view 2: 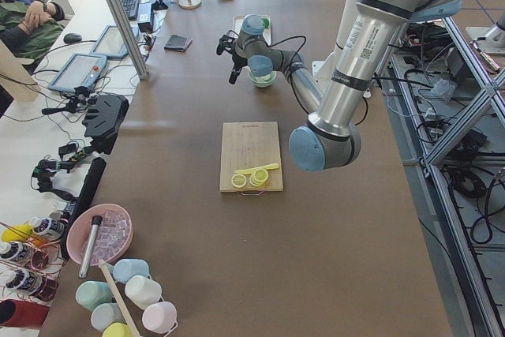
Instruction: Put spoon and bun in bowl
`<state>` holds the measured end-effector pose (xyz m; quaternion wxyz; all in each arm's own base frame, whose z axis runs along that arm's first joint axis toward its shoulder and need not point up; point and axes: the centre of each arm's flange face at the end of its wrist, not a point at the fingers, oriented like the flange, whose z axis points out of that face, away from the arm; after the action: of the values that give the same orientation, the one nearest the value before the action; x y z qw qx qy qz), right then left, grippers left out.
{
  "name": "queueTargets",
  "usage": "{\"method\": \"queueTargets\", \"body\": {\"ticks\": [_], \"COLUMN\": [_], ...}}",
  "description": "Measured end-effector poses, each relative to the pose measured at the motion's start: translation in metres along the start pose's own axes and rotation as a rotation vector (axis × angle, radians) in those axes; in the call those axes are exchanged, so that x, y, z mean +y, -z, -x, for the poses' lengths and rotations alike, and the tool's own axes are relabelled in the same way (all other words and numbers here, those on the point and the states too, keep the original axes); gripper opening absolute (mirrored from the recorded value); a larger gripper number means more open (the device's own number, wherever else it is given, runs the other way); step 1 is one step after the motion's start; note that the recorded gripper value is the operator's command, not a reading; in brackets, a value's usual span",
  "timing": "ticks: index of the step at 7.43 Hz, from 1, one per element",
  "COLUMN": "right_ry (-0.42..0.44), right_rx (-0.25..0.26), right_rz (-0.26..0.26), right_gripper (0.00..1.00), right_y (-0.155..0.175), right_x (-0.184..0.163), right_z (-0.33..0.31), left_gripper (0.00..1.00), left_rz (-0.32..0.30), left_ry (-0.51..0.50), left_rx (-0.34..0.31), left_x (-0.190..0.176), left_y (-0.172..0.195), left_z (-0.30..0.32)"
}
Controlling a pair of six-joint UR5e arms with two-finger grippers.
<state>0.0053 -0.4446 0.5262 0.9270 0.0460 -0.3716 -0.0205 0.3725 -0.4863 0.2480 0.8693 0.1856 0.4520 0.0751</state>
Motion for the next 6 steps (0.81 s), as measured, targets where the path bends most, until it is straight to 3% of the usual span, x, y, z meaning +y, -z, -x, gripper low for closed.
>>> {"method": "queueTargets", "body": {"ticks": [2, 3, 4, 6], "right_ry": [-0.022, -0.029, -0.038, -0.055], "right_rx": [0.008, 0.011, 0.013, 0.017], "right_rz": [0.015, 0.021, 0.030, 0.049], "right_gripper": [1.00, 1.00, 1.00, 1.00], "right_y": [-0.005, -0.007, -0.011, -0.018], "right_x": [0.014, 0.018, 0.020, 0.029], "right_z": [-0.015, -0.019, -0.024, -0.032], "left_gripper": [0.98, 0.98, 0.98, 0.98], "left_rz": [0.105, 0.130, 0.154, 0.184], "left_ry": [-0.078, -0.106, -0.131, -0.052], "left_rx": [-0.042, -0.056, -0.088, -0.170], "left_x": [-0.029, -0.024, -0.004, 0.057], "left_y": [0.053, 0.076, 0.094, 0.131], "left_z": [0.117, 0.184, 0.258, 0.406]}}
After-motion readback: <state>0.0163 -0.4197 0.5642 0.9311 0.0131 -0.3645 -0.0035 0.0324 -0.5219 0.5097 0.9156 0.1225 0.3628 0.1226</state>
